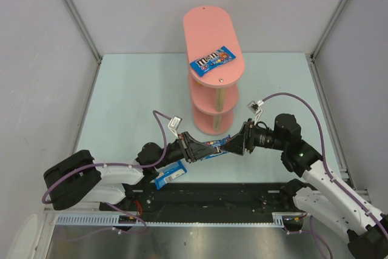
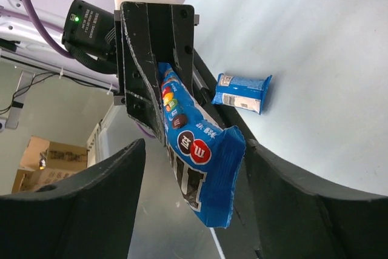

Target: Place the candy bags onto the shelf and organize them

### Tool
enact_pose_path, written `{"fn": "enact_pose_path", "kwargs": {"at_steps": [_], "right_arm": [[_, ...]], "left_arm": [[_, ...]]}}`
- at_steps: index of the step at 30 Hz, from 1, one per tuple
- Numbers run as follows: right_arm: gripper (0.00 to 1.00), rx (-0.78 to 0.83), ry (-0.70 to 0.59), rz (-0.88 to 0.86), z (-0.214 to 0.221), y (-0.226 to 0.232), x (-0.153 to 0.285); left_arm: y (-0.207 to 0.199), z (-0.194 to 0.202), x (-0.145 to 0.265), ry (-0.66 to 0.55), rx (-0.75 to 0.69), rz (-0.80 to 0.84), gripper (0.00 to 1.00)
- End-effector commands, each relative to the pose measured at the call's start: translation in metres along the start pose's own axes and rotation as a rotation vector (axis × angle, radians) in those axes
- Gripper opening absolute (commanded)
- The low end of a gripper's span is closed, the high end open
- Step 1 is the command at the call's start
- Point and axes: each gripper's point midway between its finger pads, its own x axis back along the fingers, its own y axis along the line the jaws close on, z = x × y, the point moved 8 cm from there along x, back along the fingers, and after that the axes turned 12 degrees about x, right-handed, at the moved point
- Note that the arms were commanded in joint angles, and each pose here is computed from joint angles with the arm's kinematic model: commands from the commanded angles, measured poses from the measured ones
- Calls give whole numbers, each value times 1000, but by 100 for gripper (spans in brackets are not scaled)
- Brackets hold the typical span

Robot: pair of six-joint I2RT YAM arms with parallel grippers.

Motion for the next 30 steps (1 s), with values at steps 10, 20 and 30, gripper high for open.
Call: {"fn": "enact_pose_path", "kwargs": {"at_steps": [10,20,30], "right_arm": [[28,7,-41,-37,-5,4,-3],[21,22,-96,-35,-16,2,2],[21,169,-156,-61,-73,22,4]], "left_arm": [[-68,-10,7,-65,-92,401,47],[-59,-9,31,-123,-95,373,100],[-51,-13,62,-201,-185,207,100]]}}
